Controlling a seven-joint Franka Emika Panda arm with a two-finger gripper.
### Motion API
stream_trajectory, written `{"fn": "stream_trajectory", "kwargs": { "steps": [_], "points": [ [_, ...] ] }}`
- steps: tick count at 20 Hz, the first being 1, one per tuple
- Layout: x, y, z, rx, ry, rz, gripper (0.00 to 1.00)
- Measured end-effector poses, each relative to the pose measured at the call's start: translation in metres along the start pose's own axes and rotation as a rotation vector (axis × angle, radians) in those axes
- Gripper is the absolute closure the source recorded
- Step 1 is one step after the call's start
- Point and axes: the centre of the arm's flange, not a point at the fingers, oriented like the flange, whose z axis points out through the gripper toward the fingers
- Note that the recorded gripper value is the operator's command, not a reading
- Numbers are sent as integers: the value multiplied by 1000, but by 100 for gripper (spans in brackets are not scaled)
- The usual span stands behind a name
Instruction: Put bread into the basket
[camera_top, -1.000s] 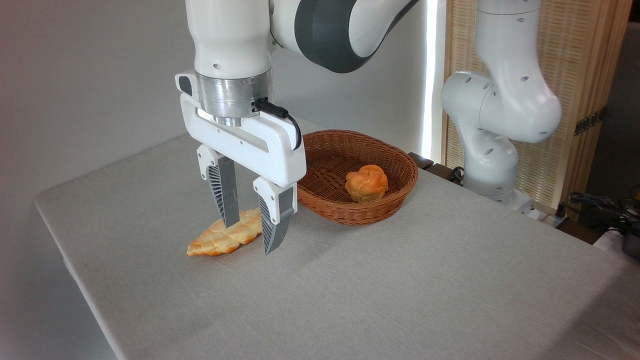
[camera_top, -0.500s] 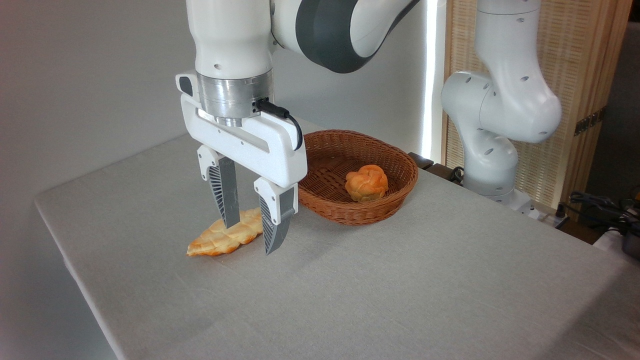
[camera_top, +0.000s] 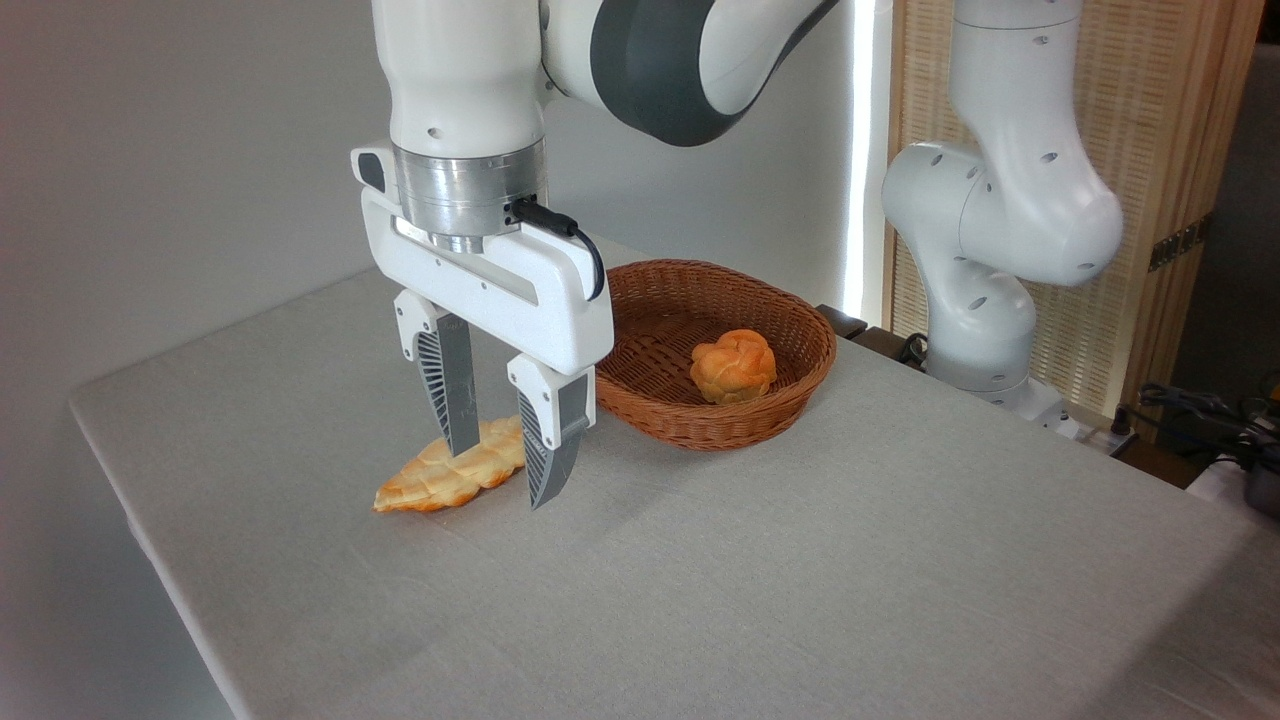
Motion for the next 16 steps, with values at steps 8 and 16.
{"fn": "stream_trajectory", "kwargs": {
  "steps": [8,16],
  "points": [
    [1,1,0,0,0,2,0],
    [15,20,7,-11,-8,43,0]
  ]
}}
